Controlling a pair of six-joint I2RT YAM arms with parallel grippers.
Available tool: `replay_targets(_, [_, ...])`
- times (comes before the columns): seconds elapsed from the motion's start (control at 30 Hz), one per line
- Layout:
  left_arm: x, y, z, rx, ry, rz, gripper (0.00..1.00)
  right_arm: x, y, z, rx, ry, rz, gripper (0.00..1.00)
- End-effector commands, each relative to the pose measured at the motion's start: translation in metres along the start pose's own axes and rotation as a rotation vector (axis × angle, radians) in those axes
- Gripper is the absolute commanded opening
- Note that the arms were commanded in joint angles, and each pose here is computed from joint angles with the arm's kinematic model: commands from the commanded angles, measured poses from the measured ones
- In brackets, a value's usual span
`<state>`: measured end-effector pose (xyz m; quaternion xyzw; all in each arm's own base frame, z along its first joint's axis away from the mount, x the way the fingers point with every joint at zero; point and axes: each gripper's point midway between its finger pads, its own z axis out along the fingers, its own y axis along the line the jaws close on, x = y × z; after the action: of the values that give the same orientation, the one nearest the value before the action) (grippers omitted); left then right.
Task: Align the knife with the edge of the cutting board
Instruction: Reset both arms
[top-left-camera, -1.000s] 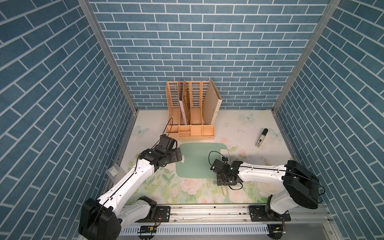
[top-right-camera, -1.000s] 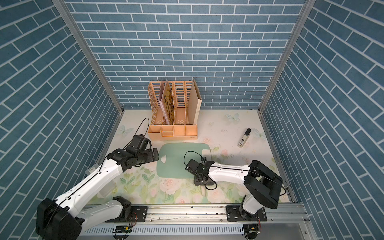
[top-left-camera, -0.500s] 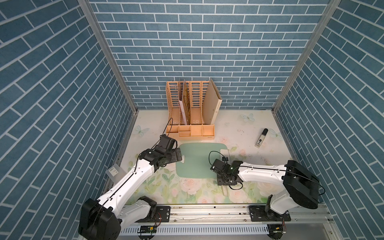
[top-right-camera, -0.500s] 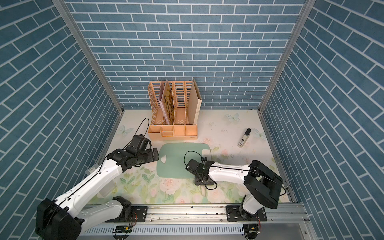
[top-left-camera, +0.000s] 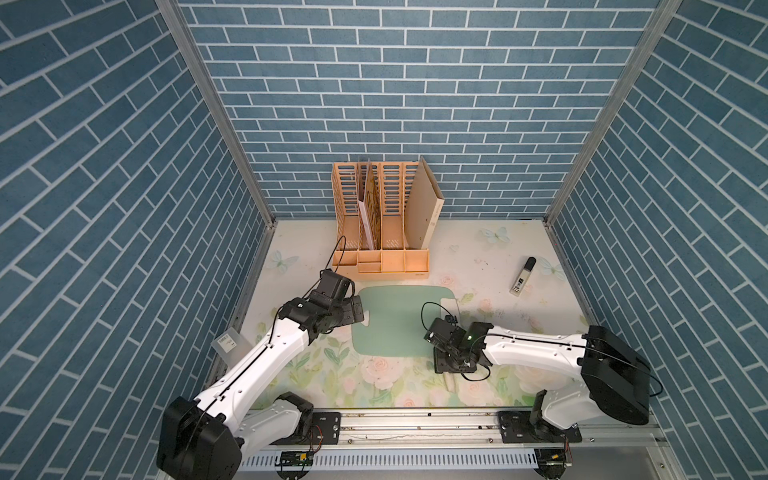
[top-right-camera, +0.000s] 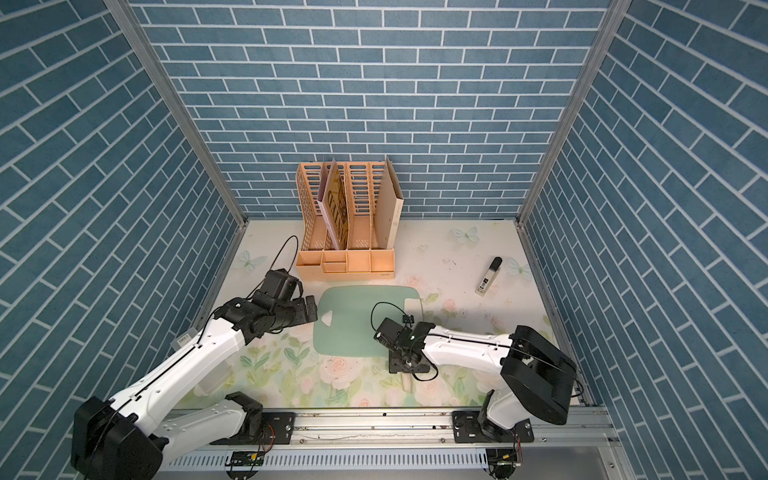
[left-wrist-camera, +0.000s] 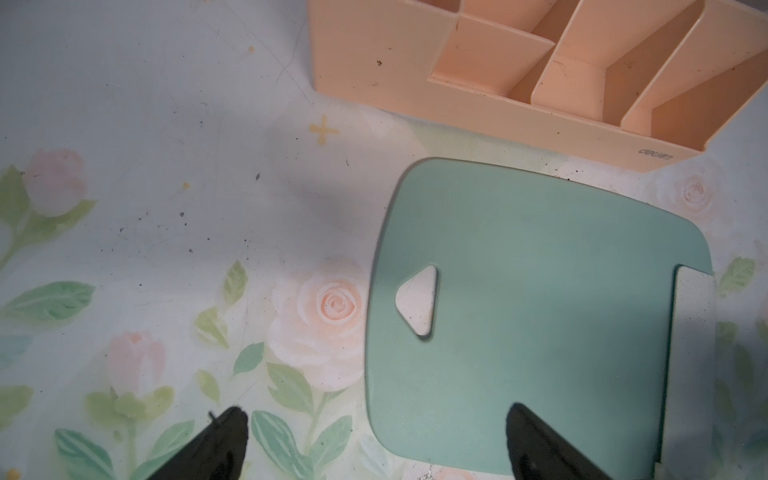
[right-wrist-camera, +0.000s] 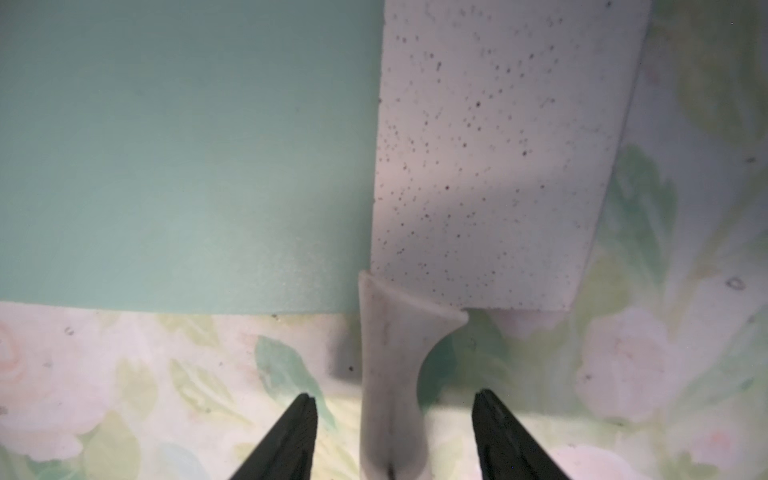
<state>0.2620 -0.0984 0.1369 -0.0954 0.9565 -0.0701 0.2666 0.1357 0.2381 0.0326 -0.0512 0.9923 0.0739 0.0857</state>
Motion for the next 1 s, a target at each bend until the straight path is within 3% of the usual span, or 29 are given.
replay_targets(0.0, [0.006, 0.005, 0.001, -0.029, 0.013, 0.011, 1.00, 0.001, -0.002, -0.015, -0.012, -0.004, -0.038, 0.65])
replay_targets(0.13, [0.007, 0.006, 0.002, -0.030, 0.015, 0.011, 1.00, -0.015, 0.004, -0.041, -0.024, -0.067, -0.067, 0.67])
replay_targets(0.3, [0.006, 0.005, 0.001, -0.029, 0.013, 0.010, 1.00, -0.055, 0.009, -0.093, -0.033, -0.241, -0.105, 0.71])
replay_targets(0.47, [0.006, 0.006, 0.000, -0.030, 0.009, 0.009, 1.00, -0.106, 0.000, -0.166, -0.049, -0.509, -0.103, 0.76])
replay_targets(0.67, [0.005, 0.005, -0.002, -0.026, 0.002, 0.007, 1.00, -0.147, -0.041, -0.245, -0.068, -0.819, 0.004, 0.94])
replay_targets(0.83, [0.005, 0.005, -0.002, -0.028, 0.000, 0.008, 1.00, -0.154, -0.077, -0.274, -0.035, -0.969, 0.068, 1.00])
replay_targets(0.97, [0.004, 0.006, -0.003, -0.028, -0.006, 0.006, 1.00, -0.155, -0.099, -0.271, 0.022, -1.006, 0.105, 1.00])
